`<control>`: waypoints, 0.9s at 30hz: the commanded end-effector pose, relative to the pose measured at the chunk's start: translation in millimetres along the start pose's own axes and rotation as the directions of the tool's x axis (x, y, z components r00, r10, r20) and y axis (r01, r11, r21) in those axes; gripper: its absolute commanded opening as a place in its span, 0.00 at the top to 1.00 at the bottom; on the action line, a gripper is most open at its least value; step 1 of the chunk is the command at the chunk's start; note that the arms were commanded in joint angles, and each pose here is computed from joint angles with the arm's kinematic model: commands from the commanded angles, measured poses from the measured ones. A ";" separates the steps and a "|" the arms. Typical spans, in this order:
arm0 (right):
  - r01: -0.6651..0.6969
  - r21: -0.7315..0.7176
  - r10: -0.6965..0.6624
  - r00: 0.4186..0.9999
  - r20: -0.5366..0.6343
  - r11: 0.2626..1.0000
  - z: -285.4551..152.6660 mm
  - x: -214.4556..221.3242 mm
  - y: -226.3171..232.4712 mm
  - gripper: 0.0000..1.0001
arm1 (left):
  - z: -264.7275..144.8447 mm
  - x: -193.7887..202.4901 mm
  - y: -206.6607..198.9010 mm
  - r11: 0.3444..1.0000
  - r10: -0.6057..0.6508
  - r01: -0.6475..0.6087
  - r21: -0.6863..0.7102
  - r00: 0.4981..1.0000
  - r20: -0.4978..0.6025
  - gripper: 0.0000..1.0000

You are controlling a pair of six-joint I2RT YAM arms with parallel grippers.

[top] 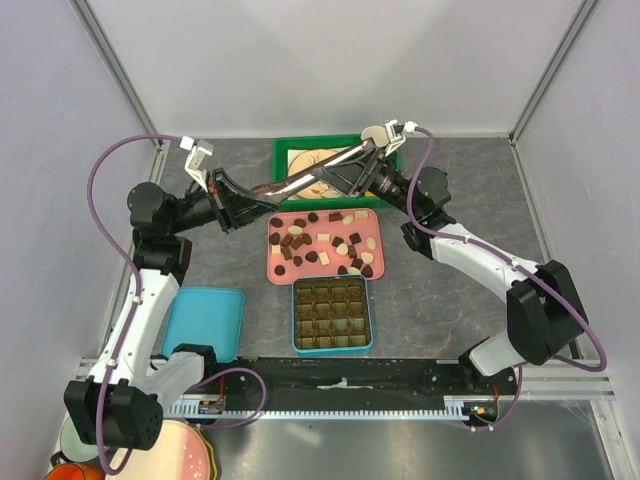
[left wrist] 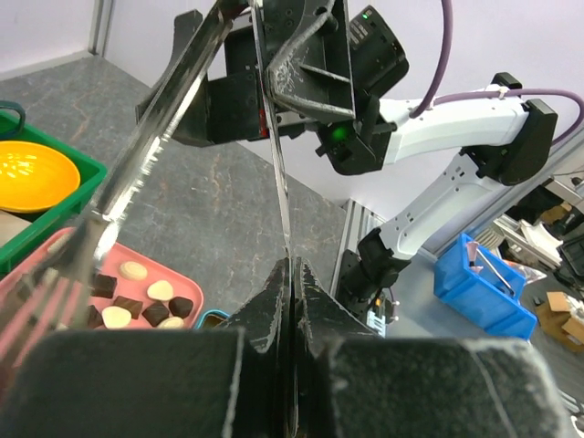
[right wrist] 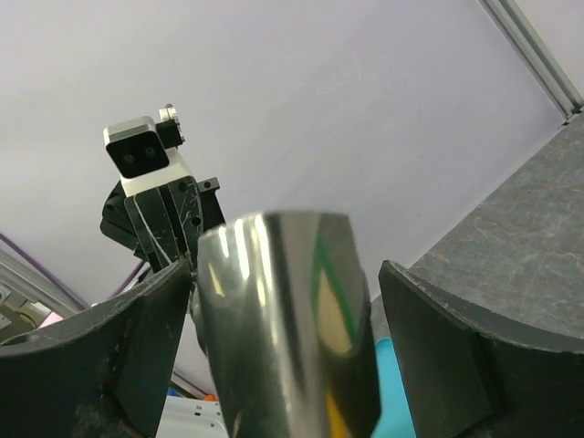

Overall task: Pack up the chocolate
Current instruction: Pick up the clamp from the center of the board.

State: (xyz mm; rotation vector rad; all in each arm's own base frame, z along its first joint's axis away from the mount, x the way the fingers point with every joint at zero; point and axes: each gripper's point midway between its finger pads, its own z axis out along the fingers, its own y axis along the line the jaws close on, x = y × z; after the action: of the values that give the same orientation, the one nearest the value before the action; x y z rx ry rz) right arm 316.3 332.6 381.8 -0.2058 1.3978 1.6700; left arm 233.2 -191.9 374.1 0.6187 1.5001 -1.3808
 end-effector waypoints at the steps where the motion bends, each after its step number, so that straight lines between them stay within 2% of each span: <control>1: 0.014 -0.050 -0.012 0.999 0.035 0.999 7.4 0.6 10.2 0.09 | 2.2 -16.2 -6.4 0.996 0.086 -0.086 0.009 0.995 0.049 0.98; 11: 0.009 -0.120 -0.005 0.999 0.039 0.993 15.3 8.3 19.4 0.16 | 4.1 -17.9 -9.2 0.997 0.073 -0.074 0.016 0.996 0.056 0.98; 27: 0.040 -0.168 -0.033 0.999 0.043 0.985 16.3 1.1 35.7 0.27 | -0.2 1.3 -7.9 0.998 0.050 -0.051 0.021 0.998 0.027 0.98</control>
State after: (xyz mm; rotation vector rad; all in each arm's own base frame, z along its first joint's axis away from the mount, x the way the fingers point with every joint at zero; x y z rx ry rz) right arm 307.7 351.4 382.3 -0.2237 1.3377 1.7378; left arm 236.2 -192.0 368.8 0.5965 1.4856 -1.3681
